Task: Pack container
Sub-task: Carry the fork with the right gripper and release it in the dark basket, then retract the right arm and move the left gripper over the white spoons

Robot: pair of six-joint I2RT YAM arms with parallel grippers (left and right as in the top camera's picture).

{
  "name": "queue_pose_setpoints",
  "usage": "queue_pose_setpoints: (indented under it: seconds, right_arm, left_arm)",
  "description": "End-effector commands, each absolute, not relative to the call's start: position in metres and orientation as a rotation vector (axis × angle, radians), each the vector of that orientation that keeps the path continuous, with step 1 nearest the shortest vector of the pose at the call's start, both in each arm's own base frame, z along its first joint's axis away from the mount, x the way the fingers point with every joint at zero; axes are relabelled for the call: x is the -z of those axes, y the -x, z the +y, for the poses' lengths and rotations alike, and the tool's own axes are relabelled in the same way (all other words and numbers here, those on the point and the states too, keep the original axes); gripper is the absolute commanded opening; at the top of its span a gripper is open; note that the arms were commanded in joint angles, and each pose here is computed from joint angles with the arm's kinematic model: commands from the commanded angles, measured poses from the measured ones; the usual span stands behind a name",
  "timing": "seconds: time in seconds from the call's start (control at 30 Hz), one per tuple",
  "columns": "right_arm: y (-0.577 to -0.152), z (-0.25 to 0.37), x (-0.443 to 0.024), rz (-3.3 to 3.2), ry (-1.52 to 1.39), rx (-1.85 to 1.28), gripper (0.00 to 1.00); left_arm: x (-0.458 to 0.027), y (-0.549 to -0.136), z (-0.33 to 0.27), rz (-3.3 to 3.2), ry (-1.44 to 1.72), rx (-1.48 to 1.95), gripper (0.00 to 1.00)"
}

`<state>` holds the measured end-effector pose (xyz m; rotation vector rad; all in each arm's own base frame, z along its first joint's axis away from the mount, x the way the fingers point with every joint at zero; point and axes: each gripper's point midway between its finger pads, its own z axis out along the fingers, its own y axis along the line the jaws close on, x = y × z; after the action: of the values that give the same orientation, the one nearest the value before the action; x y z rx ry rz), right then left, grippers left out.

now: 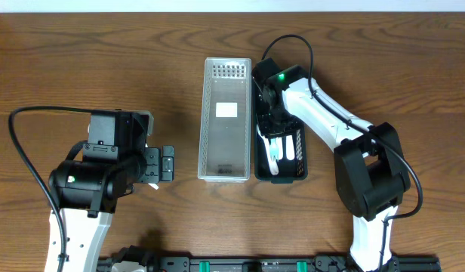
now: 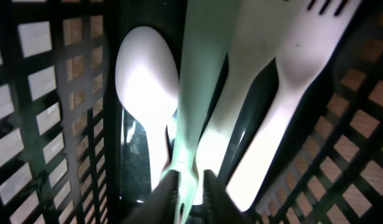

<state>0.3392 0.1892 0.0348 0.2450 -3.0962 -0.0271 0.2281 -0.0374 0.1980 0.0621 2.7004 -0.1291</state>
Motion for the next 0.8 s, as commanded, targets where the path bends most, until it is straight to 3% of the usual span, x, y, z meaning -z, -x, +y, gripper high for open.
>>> queue_pose_setpoints:
  seconds: [0.0,0.17,0.33,0.4,0.5,0.53,0.63,0.77]
  right_arm:
    - [-0.347,0.193,-0.041,-3.121,-0.252,0.038,0.12]
    - [-0.381,0.174,-0.099,-3.273,-0.189,-0.020,0.13]
    - [-0.407,0.123,-0.218,-3.538,-0.013,-0.151,0.19]
    - [-0.405,0.103,-0.263,-3.637,0.089,-0.113,0.29]
    - [-0.390,0.071,-0.316,-3.747,0.315,-0.010,0.64]
    - [-0.383,0.061,-0.329,-3.768,0.365,0.016,0.70]
    - [-0.358,0.036,-0.348,-3.771,0.475,0.054,0.77]
    - [-0.323,0.012,-0.341,-3.667,0.539,-0.020,0.79]
  left_arm:
    - [-0.204,-0.229,-0.037,2.684,-0.066,0.122,0.98]
    - [-0.204,-0.229,-0.037,2.685,-0.066,0.122,0.98]
    - [-0.205,-0.228,-0.037,2.682,-0.073,0.119,0.98]
    - [-0.206,-0.230,-0.037,2.669,-0.096,0.114,0.98]
    - [-0.209,-0.239,-0.034,2.639,-0.035,0.107,0.98]
    - [-0.211,-0.243,-0.030,2.627,0.032,0.105,0.98]
    - [-0.210,-0.257,-0.021,2.616,0.136,0.088,0.98]
    - [-0.195,-0.286,-0.004,2.646,0.217,0.040,0.98]
